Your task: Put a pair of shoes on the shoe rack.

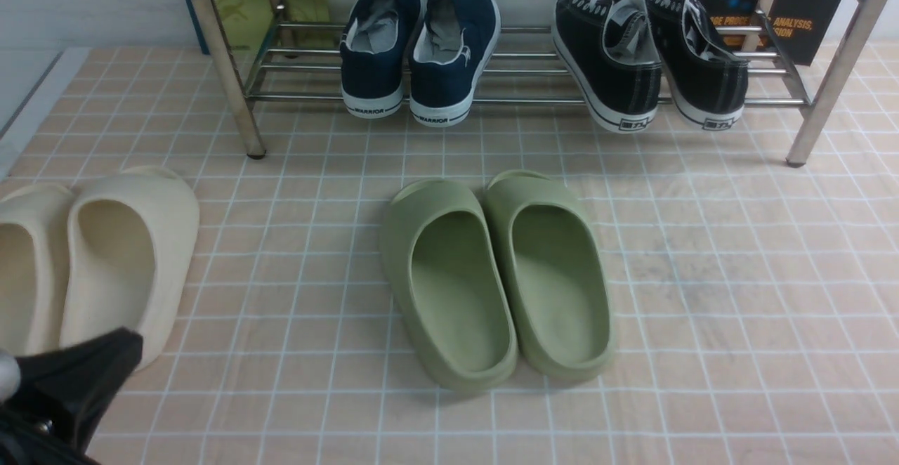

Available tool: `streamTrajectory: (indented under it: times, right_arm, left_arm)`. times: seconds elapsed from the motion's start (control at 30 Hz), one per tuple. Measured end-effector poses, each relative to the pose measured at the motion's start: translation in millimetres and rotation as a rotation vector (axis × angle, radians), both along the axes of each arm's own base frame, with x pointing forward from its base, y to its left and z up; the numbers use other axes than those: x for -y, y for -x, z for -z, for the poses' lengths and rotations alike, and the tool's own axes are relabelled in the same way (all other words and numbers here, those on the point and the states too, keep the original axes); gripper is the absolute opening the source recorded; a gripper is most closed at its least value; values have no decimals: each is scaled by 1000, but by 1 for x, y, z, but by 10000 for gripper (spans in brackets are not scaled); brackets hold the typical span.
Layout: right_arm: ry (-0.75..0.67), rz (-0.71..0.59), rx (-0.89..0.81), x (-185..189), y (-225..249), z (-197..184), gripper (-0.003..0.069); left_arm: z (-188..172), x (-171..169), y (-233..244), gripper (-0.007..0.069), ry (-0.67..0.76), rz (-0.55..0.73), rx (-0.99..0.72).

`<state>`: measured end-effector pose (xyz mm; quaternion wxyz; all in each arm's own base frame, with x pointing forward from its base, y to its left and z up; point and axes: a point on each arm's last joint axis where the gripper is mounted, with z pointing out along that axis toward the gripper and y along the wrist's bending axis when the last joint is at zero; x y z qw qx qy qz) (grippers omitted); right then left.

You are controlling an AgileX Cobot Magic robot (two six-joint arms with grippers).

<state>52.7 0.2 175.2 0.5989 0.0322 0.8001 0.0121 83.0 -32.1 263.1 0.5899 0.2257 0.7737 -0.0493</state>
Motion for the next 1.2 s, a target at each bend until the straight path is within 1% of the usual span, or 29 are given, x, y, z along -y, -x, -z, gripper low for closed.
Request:
streamTrajectory:
  times: [0.23,0.3,0.47,0.63,0.73,0.8,0.83,0.93,1.0,1.1,1.2]
  right_arm:
    - [0,0,0,0,0,0,238]
    - [0,0,0,0,0,0,238]
    - [0,0,0,0,0,0,238]
    - [0,0,0,0,0,0,238]
    - [0,0,-1,0,0,0,238]
    - [0,0,0,0,0,0,238]
    - [0,0,0,0,0,0,238]
    - [2,0,0,0,0,0,238]
    - [2,0,0,0,0,0,238]
    - [2,0,0,0,0,0,238]
    - [2,0,0,0,0,0,238]
  left_arm:
    - [22,-7,6,34,-97,-50,-207]
    - [25,-9,8,34,-104,-55,-221]
    - [37,-15,20,34,-90,-54,-151]
    - [64,-21,29,34,-109,-58,-134]
    - [95,-23,33,38,-134,-58,-138]
    - [93,-23,33,39,-119,-50,-76]
    - [91,-22,32,39,-108,-42,-17]
    - [90,-23,31,40,-114,-56,38]
    - [90,-24,31,41,-117,-73,42]
    - [90,-26,30,42,-100,-141,40]
    - [90,-25,31,43,22,-195,1]
